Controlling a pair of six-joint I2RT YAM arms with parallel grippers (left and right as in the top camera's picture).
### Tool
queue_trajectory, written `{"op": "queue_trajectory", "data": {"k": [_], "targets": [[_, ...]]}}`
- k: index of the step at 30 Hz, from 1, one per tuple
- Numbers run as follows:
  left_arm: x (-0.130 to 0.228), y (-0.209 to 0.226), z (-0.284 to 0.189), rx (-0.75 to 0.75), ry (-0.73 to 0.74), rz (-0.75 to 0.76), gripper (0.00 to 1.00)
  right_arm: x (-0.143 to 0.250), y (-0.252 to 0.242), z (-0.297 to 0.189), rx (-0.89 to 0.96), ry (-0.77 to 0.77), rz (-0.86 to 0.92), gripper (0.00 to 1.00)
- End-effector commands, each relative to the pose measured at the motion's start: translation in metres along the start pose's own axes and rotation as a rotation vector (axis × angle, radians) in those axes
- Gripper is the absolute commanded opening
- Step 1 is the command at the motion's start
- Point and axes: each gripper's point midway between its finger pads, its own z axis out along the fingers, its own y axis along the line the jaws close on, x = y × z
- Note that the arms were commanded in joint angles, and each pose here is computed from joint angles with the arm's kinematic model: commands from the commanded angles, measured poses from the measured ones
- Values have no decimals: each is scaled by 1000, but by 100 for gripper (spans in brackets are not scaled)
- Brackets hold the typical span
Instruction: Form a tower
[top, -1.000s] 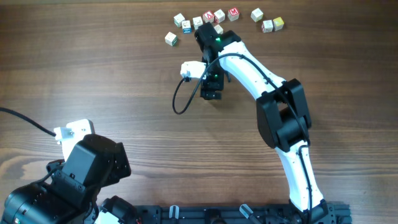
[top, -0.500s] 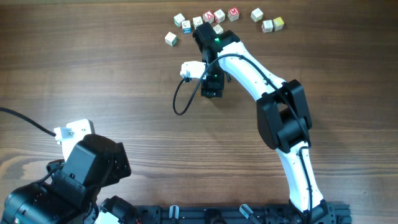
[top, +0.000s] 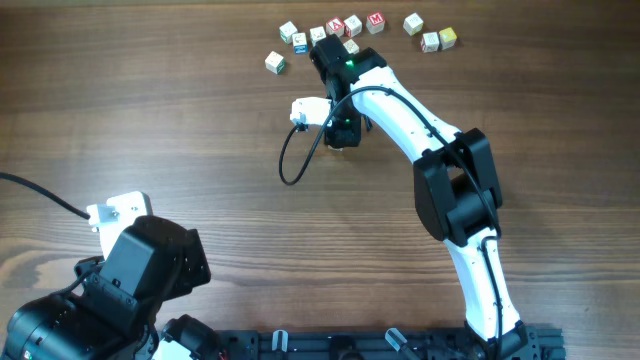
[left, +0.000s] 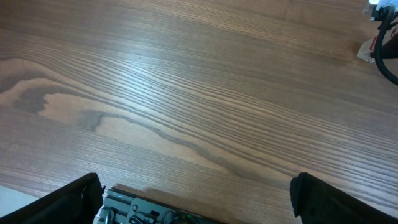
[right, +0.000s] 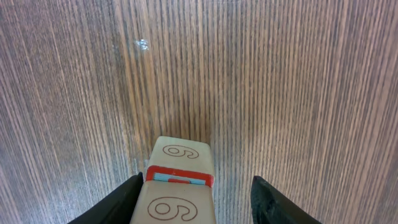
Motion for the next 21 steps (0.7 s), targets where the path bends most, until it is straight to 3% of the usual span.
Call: {"op": "queue_trajectory", "data": {"k": [1,6,9,16,21], "targets": [[-1,1,0,-2,-2,-14,100,-8,-6,-21,40,-40,-16,55],[-1,1,0,-2,-2,-15,100,-8,-6,-22,40,-41,-15,57],[-1,1,0,-2,-2,-14,100,-9,-6,-22,39,-42,-15,67],[-1,1,0,-2,-2,-14,100,-12,-5,-23,38,-56,-15,79],[0,1,0,-3,-2,-14,100,-12,-3,-24,27,-61,-14,99]]}}
